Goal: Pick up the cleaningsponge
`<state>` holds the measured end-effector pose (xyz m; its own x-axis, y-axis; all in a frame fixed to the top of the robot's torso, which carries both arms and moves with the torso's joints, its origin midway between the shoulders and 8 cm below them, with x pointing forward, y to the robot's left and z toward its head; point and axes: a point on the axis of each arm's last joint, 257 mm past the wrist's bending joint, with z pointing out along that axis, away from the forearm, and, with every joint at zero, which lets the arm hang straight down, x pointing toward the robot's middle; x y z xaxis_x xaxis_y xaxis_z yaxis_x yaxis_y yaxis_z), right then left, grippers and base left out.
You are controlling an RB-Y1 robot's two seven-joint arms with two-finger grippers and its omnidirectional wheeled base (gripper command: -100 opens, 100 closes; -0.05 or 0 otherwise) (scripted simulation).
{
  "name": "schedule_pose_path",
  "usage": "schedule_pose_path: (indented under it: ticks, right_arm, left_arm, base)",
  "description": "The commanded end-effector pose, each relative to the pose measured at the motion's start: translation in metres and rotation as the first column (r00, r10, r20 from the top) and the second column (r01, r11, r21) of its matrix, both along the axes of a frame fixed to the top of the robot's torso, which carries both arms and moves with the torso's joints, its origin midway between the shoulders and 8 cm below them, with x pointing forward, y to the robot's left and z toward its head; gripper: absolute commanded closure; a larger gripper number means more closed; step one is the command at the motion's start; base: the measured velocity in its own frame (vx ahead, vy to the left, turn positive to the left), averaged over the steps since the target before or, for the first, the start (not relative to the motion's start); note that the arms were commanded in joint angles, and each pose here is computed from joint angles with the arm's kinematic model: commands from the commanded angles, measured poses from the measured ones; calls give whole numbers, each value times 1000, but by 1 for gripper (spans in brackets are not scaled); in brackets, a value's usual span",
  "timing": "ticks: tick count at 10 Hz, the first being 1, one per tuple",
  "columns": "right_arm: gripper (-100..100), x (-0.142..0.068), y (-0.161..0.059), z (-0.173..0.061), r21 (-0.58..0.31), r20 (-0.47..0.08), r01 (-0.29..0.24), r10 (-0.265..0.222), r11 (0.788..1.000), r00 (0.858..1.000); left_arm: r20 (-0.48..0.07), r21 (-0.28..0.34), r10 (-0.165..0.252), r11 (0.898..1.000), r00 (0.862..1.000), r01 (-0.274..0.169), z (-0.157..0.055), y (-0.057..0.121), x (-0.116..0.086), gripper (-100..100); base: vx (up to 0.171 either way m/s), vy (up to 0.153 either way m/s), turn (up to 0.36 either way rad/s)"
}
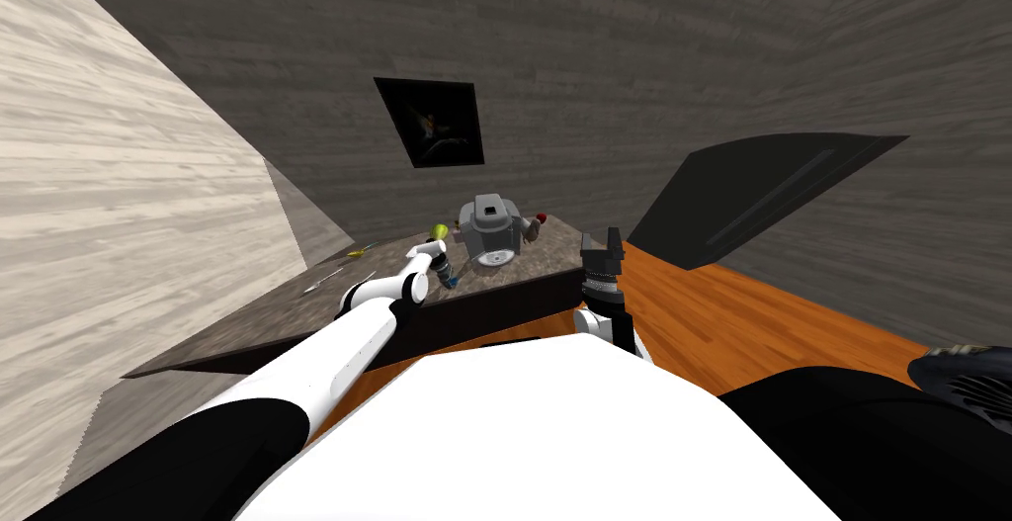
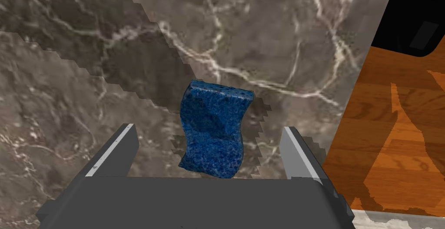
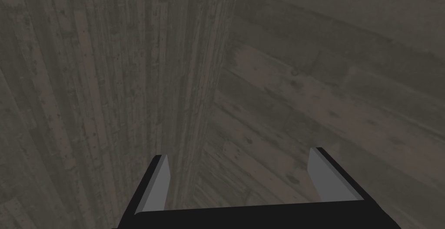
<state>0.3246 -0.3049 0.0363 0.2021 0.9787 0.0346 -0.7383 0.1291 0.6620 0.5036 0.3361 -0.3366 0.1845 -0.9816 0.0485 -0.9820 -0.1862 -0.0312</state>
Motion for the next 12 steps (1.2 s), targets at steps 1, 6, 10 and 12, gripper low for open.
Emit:
schedule_pose_path:
  ticks: [1,6,10,12]
  right_arm:
    - [0,0,0,0,0,0,0,0,1000,1000]
    - [0,0,0,0,0,0,0,0,1000,1000]
    - [0,0,0,0,0,0,0,0,1000,1000]
    - [0,0,0,0,0,0,0,0,1000,1000]
  left_arm:
    - [1,0,1,1000,1000,-1,-8,-1,-2,-100]
    - [0,-1,2,1000,1000,-2,-6,-2,-1,100]
    - [-17,-3,2,1000,1000,-2,5,-1,-2,100]
    - [1,0,0,1000,1000,0,9,0,4,100]
  base:
    - [17,-1,-5]
    - [1,0,0]
    - [-9,0,3]
    - [-10,-1,0]
